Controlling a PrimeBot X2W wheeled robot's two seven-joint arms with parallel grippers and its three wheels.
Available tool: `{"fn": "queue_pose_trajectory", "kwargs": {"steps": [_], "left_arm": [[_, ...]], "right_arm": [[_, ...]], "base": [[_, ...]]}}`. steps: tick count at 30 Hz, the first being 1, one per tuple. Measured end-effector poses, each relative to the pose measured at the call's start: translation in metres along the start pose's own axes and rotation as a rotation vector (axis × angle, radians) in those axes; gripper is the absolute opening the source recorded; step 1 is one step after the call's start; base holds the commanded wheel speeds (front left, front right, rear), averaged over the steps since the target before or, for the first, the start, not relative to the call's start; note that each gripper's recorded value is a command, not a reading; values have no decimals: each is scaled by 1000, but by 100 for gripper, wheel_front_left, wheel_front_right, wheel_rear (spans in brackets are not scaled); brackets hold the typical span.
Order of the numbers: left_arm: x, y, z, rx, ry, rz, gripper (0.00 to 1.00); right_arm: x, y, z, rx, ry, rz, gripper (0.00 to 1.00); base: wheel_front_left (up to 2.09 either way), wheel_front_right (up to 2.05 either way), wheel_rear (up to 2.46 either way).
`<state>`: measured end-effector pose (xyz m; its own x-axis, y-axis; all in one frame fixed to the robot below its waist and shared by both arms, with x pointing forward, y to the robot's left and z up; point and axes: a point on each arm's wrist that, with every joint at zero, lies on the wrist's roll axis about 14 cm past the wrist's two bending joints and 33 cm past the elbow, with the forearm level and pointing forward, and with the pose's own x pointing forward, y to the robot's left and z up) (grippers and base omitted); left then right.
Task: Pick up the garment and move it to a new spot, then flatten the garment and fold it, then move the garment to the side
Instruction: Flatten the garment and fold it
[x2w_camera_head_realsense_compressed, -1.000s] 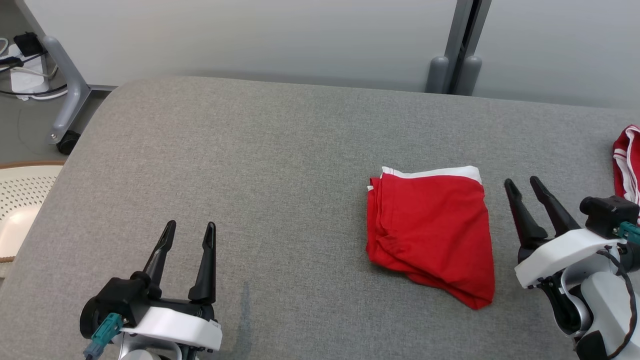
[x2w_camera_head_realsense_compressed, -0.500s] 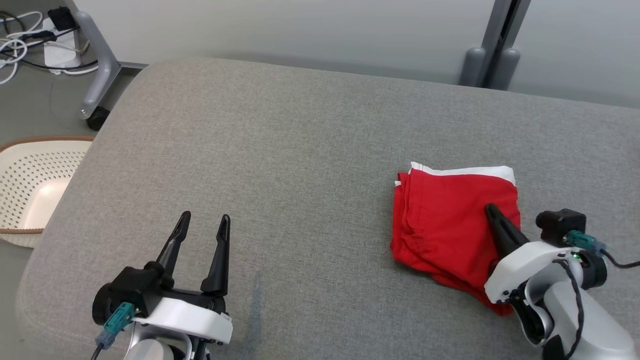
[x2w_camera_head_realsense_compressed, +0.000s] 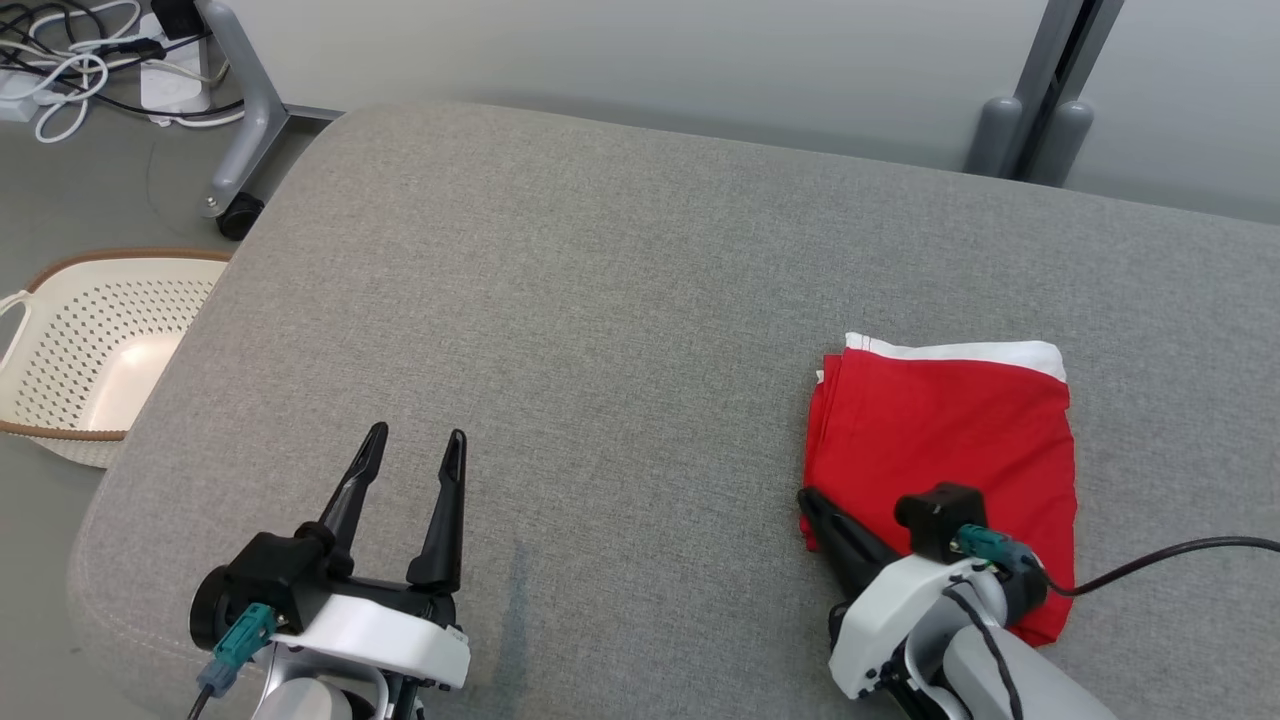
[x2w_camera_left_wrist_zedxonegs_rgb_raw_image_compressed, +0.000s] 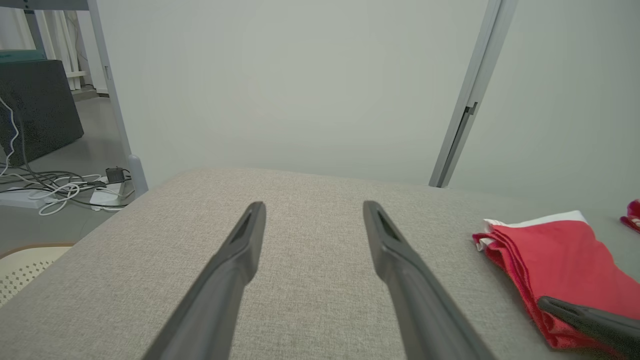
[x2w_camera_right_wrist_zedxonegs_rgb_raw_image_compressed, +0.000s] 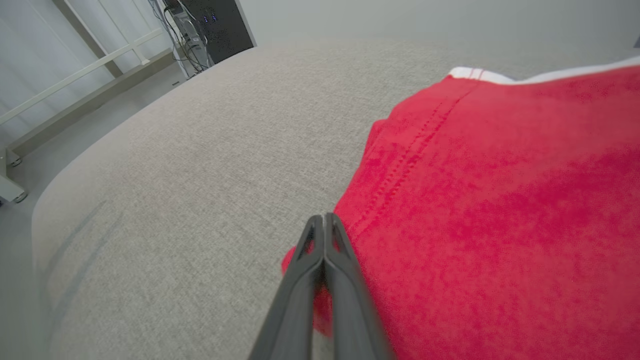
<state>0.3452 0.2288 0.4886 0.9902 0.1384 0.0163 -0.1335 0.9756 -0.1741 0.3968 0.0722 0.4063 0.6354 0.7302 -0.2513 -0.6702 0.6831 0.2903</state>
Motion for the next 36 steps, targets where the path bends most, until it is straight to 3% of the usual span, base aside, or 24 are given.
{"fn": "queue_pose_trajectory", "kwargs": {"steps": [4,12,24,31,32,33,36], "left_arm": [[2,-4,0,-2,-1,-11,100],[11,-21,0,-4,-6,-64,100],[24,-47,1,3,-19,-151,100],[24,-48,0,8,-16,-161,100],[23,-48,0,8,-15,-160,100],[22,-48,-3,10,-8,-160,100],[18,-43,-6,14,3,-152,100]], "right_arm": [[-1,12,9,1,-32,28,0],[-29,-29,64,-14,-216,-82,0],[-135,-113,100,-54,-402,-405,0],[-180,-126,92,-64,-429,-519,0],[-186,-126,90,-68,-428,-532,37],[-191,-126,89,-73,-431,-545,98],[-205,-124,87,-64,-451,-579,100]], "base": [[0,0,0],[0,0,0],[0,0,0],[0,0,0],[0,0,0],[0,0,0],[0,0,0]]}}
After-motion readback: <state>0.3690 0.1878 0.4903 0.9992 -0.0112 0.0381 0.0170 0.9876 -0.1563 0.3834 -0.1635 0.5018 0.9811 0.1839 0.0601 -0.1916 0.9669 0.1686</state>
